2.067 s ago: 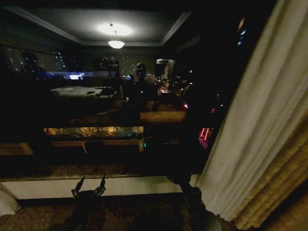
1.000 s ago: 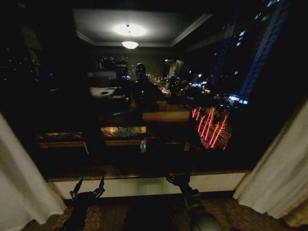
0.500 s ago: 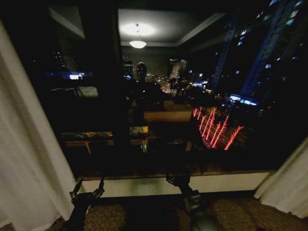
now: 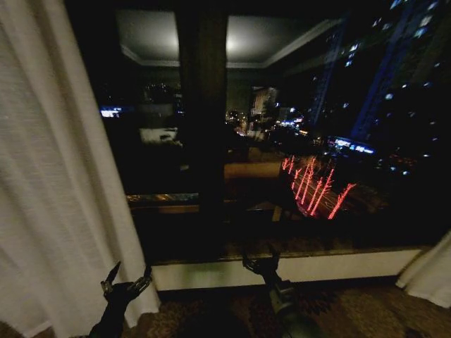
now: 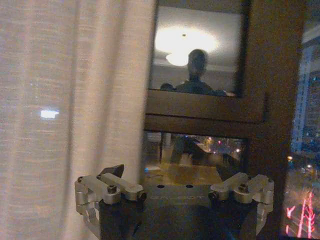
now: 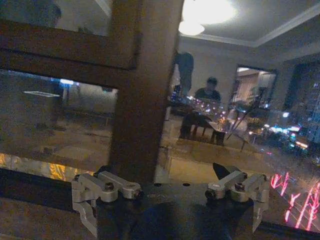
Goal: Open the curtains by pulling them apart, changing their state from closed to fully open.
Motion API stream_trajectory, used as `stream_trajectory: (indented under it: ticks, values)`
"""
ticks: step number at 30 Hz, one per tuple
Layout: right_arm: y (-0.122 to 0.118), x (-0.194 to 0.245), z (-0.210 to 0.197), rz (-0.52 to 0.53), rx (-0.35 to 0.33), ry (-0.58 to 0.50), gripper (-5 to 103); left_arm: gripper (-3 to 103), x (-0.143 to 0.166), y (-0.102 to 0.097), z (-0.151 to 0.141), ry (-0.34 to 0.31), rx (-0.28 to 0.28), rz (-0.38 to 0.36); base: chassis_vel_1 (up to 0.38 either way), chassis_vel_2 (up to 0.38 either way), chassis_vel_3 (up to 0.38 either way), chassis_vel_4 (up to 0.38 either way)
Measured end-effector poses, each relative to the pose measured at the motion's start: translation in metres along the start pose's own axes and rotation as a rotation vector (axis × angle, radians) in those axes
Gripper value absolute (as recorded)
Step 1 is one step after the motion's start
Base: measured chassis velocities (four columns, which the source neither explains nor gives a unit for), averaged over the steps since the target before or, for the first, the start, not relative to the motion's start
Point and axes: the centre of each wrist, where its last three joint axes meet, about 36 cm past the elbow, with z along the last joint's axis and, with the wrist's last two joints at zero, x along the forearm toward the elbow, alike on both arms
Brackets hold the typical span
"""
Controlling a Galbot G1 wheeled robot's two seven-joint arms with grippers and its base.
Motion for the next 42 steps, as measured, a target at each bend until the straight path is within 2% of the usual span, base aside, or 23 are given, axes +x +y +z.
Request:
stream_trajectory:
  ticks: [14,18,21,22,27,32,42]
  values:
    - [0.003,0.000,0.003,-0.003,-0.010,-0.014,100,100,-0.008,0.010,0.012,0.003,-0.010,-0.006,0.308,0.305,-0.305,-0.315]
    - [0.002,-0.002,0.005,0.001,-0.010,-0.020,100,100,-0.030,0.014,0.011,0.010,-0.012,0.017,0.098,0.058,-0.061,-0.062]
    - [0.000,-0.006,0.008,0.012,-0.009,-0.037,100,100,-0.064,0.014,0.003,0.008,-0.029,0.061,0.000,0.000,0.000,0.000]
    - [0.000,-0.006,0.008,0.012,-0.009,-0.037,100,100,-0.064,0.014,0.003,0.008,-0.029,0.061,0.000,0.000,0.000,0.000]
    - [0.001,-0.016,0.019,0.039,0.001,-0.052,100,100,-0.111,0.015,-0.007,0.028,-0.030,0.122,-0.043,-0.037,0.036,0.029]
    - [0.008,-0.019,0.031,0.051,0.025,-0.058,100,100,-0.139,0.020,0.006,0.075,-0.051,0.154,0.000,0.000,0.000,0.000]
    - [0.016,-0.028,0.048,0.063,0.045,-0.059,100,100,-0.173,0.017,0.017,0.106,-0.075,0.237,0.000,0.000,0.000,0.000]
